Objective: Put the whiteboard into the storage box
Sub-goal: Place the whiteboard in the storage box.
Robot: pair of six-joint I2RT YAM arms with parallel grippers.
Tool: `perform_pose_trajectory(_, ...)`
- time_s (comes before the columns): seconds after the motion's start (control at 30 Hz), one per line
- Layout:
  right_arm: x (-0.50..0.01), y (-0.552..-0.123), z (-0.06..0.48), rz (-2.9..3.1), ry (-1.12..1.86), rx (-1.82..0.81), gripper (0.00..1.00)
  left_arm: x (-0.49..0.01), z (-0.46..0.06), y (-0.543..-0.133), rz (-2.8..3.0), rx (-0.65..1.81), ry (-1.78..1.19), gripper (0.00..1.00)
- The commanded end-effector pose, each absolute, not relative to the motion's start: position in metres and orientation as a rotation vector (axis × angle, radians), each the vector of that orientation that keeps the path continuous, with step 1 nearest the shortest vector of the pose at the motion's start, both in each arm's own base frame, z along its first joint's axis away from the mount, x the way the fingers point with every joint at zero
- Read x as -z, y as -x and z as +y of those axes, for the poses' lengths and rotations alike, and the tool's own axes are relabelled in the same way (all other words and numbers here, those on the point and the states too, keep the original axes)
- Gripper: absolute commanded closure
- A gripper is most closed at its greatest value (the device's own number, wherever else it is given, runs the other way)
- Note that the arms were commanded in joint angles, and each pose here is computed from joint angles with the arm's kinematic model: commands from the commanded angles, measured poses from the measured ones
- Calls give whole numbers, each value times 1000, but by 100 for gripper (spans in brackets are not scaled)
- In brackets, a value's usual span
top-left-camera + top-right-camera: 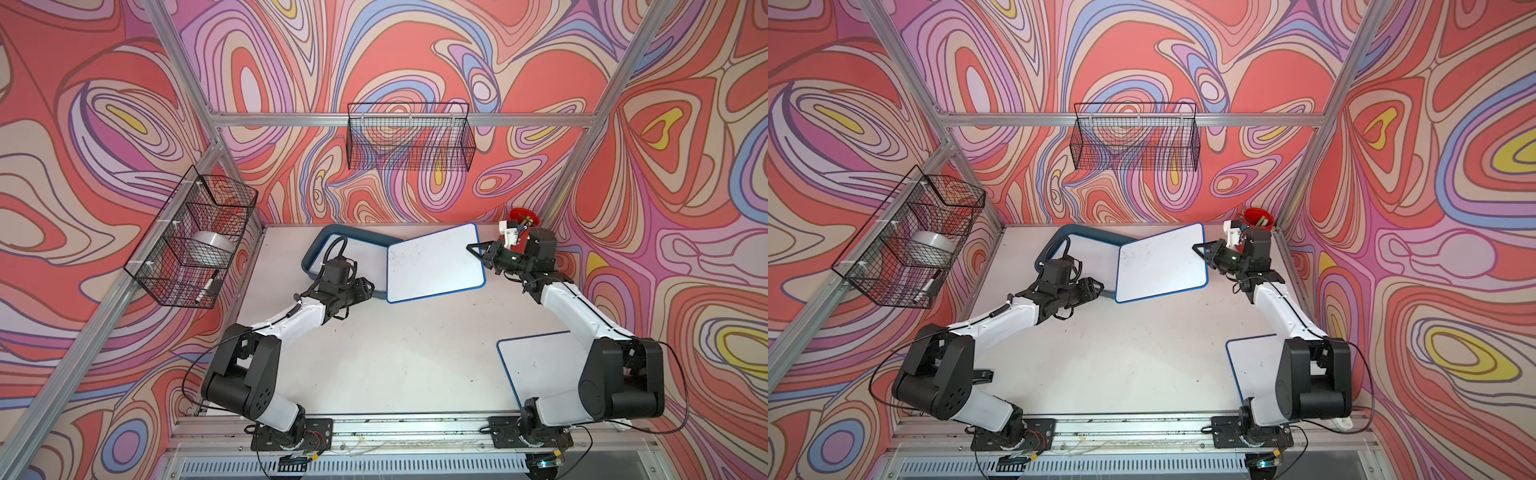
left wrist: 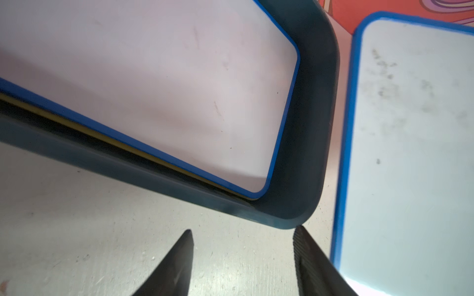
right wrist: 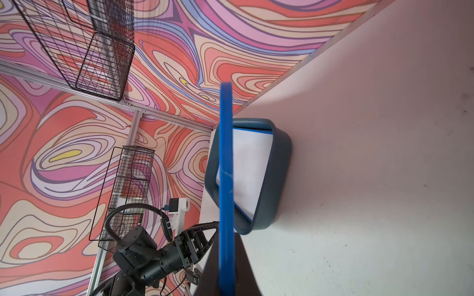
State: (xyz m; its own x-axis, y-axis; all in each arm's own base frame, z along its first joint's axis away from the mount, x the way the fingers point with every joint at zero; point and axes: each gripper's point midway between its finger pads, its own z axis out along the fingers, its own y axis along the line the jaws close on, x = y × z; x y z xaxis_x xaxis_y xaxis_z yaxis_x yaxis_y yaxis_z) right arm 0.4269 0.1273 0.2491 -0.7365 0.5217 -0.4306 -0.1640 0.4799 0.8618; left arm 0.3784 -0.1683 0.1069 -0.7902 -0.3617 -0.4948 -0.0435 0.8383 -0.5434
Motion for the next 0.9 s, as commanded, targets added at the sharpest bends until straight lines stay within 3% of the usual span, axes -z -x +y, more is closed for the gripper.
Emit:
perform_pose_trajectory(0.0,-270,-446,138,1952,-263,-1278,100,-109,-156,-374,2400,653,334,42)
perform_pose_trajectory(0.53,-201,-520,168,1944,-438,-1236,100,-101,-144,-366,2399,629,365,42)
perform_pose_trajectory(0.87,-170,-539,205,1965,-466,-1211,100,-100,-146,-367,2413,631,349,42)
